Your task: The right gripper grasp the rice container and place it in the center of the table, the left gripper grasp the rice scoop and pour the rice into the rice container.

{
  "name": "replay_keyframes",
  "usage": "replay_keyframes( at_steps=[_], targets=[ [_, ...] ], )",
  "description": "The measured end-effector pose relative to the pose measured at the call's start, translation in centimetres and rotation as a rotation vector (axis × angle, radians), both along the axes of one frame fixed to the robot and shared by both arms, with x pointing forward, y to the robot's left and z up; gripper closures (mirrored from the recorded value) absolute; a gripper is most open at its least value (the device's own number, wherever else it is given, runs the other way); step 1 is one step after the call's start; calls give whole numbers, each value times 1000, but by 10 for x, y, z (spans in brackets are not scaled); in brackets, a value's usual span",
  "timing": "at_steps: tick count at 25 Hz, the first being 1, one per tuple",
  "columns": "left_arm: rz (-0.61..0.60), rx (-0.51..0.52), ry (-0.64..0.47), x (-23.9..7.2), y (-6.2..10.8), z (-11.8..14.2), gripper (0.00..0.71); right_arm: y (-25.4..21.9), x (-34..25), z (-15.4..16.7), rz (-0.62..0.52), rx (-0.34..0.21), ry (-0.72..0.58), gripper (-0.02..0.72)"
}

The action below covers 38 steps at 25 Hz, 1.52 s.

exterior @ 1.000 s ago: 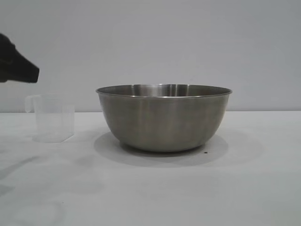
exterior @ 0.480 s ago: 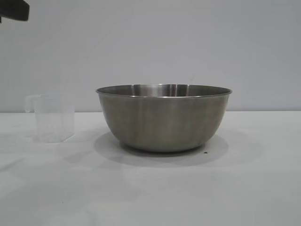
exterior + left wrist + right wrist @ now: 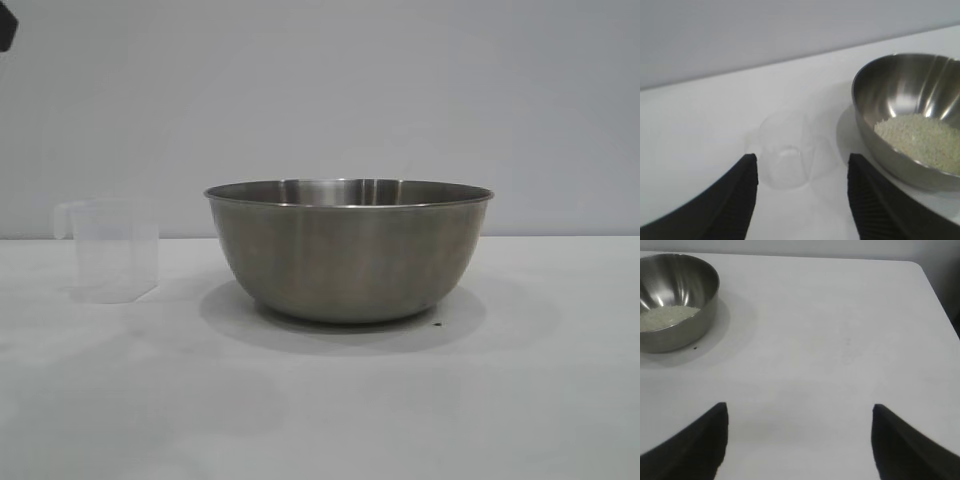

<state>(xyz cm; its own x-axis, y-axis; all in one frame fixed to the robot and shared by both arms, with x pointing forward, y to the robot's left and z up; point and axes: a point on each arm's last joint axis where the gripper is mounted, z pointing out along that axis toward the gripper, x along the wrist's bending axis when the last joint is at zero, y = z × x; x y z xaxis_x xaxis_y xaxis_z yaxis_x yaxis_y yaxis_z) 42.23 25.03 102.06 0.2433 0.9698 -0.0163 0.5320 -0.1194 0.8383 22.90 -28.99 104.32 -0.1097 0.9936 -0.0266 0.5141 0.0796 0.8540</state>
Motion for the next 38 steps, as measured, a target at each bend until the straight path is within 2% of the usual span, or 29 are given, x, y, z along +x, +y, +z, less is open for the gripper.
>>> replay_keyframes(
  at_steps=[8,17,21,28,33,38],
  targets=[
    [-14,143,126,-30,14,21,324,0,0,0,0,0,0,199],
    [-38,146,167,-98,31,49,324,0,0,0,0,0,0,199],
    [-58,100,182,-130,36,50,324,0,0,0,0,0,0,199],
    [-63,63,76,-171,47,47,324,0,0,0,0,0,0,199],
    [-60,69,68,-178,50,28,324,0,0,0,0,0,0,199],
    [-47,85,45,-175,51,25,324,0,0,0,0,0,0,199]
  ],
)
